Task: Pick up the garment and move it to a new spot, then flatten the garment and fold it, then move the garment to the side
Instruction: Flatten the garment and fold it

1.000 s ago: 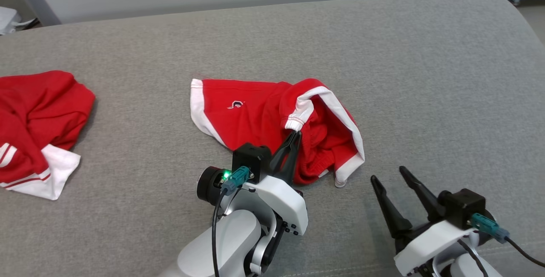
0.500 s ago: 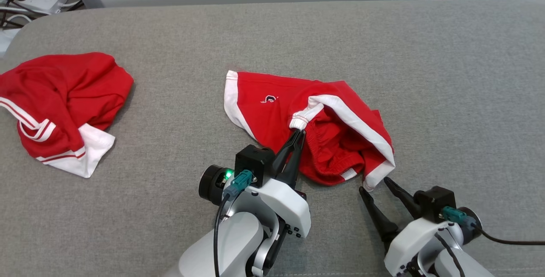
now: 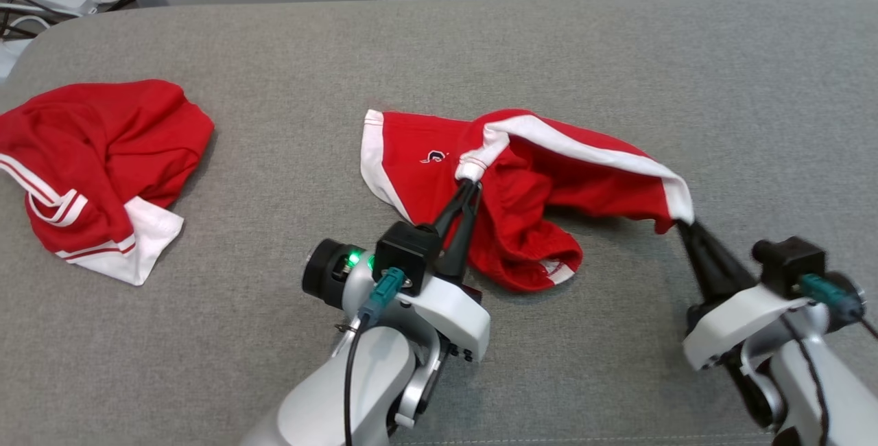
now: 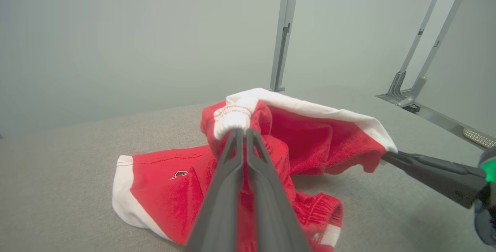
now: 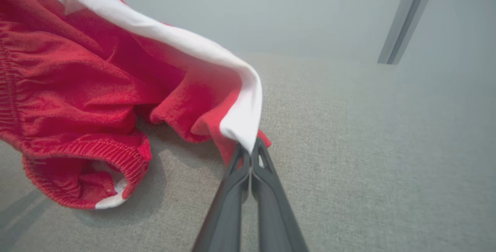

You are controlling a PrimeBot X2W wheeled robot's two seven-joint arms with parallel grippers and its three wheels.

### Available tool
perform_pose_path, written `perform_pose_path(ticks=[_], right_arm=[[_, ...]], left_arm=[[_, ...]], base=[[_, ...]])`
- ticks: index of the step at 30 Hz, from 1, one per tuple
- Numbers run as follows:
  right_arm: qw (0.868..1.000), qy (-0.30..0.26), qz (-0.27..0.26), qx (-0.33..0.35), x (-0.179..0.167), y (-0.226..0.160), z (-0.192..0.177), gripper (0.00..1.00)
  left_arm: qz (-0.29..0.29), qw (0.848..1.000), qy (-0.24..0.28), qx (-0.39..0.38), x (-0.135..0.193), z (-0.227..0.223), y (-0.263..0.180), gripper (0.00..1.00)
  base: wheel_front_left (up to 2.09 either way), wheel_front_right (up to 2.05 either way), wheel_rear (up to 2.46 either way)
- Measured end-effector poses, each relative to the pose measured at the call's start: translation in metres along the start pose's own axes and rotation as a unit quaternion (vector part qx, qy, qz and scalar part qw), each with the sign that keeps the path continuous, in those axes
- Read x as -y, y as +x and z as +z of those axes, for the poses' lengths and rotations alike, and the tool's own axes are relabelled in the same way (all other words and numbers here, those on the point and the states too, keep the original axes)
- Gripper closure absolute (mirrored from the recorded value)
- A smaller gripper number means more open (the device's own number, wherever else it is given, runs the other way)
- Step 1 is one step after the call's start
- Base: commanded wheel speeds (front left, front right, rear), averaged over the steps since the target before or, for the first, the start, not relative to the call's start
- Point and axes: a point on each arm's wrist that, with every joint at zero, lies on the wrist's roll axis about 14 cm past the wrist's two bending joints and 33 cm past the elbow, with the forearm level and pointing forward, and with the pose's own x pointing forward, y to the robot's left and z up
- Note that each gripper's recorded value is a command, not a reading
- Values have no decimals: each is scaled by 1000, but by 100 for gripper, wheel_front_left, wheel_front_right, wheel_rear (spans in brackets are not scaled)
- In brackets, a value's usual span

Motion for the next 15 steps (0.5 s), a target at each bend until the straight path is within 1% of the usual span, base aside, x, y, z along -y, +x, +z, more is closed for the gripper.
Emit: perform_pose_path(ticks=[5,9,11,15], right_arm=[[995,-52,-36,72,32,-10,53,100],[987,-92,-57,122,50,-23,92,100],[982,-123,-54,130,53,-30,104,100],[978,-155,-32,134,48,-23,118,100]], left_arm=[[3,999,36,40,-12,25,1,100],[5,992,103,67,-31,42,-5,100],[7,986,150,76,-46,51,-11,100],[-12,979,190,76,-54,63,-11,100]], base=[[0,0,0],[0,0,0],[0,0,0],[0,0,0]])
